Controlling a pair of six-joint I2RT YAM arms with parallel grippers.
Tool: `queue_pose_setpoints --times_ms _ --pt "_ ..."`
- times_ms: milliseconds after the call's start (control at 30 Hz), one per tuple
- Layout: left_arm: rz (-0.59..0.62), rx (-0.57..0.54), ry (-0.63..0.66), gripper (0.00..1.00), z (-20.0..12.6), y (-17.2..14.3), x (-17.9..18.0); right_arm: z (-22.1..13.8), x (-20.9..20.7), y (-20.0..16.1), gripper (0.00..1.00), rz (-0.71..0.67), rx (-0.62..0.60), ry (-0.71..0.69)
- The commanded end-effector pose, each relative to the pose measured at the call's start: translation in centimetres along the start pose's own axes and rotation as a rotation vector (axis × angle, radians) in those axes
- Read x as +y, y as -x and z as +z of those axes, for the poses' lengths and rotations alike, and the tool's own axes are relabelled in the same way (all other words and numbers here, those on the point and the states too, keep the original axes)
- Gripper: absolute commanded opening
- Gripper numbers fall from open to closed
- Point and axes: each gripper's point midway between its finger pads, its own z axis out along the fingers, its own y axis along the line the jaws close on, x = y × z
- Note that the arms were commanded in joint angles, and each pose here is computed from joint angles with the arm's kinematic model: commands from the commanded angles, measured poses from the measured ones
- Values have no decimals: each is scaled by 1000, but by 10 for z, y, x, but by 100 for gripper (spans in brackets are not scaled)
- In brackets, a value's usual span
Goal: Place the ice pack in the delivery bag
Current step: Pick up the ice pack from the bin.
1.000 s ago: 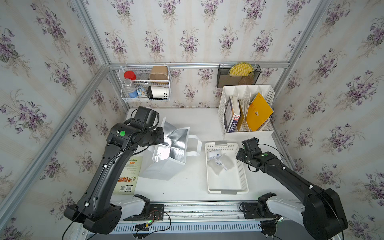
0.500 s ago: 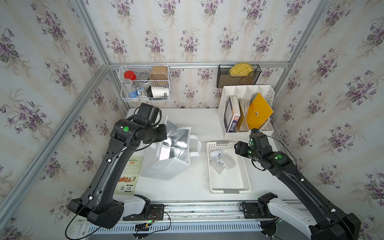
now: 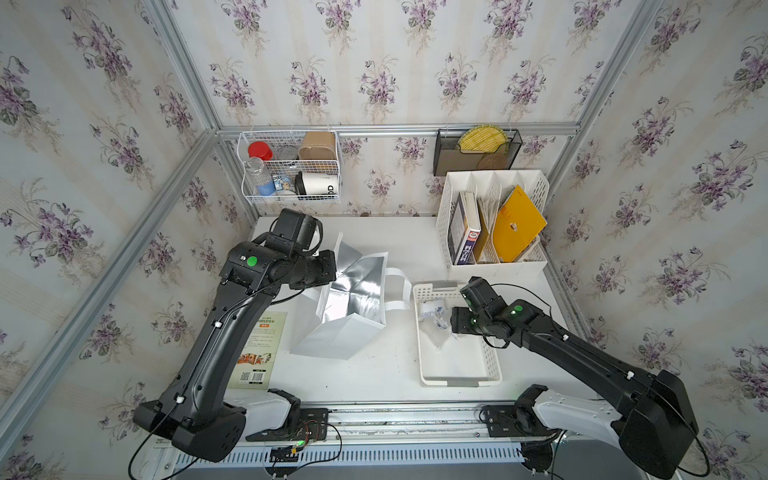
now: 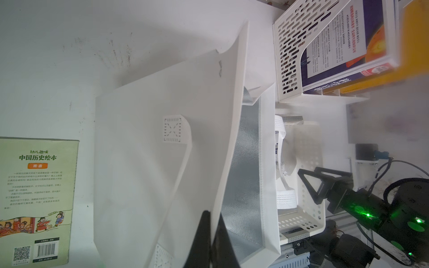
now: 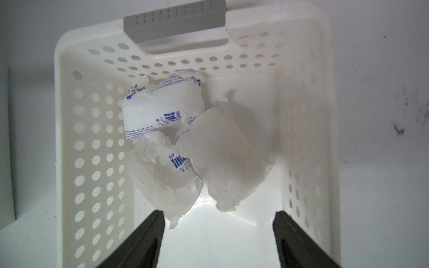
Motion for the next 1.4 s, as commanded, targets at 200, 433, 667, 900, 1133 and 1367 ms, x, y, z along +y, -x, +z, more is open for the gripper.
queue_pose_setpoints --times_ms 200,433,667,900,1133,1367 --pt "-47 -19 -104 0 4 0 -15 30 0 1 79 11 10 -49" --pt "-48 -85 -93 0 1 7 -10 43 -4 3 78 12 8 -91" --pt "-53 -68 -71 0 13 10 -8 57 -12 -3 77 15 22 -134" --pt "-47 -30 -85 0 18 7 -13 73 -11 -4 82 13 35 -136" --pt "-49 -38 -93 0 11 5 -13 88 -4 0 88 13 54 -117" --pt "-59 -17 -68 0 19 4 -9 94 -6 -2 84 25 63 -134"
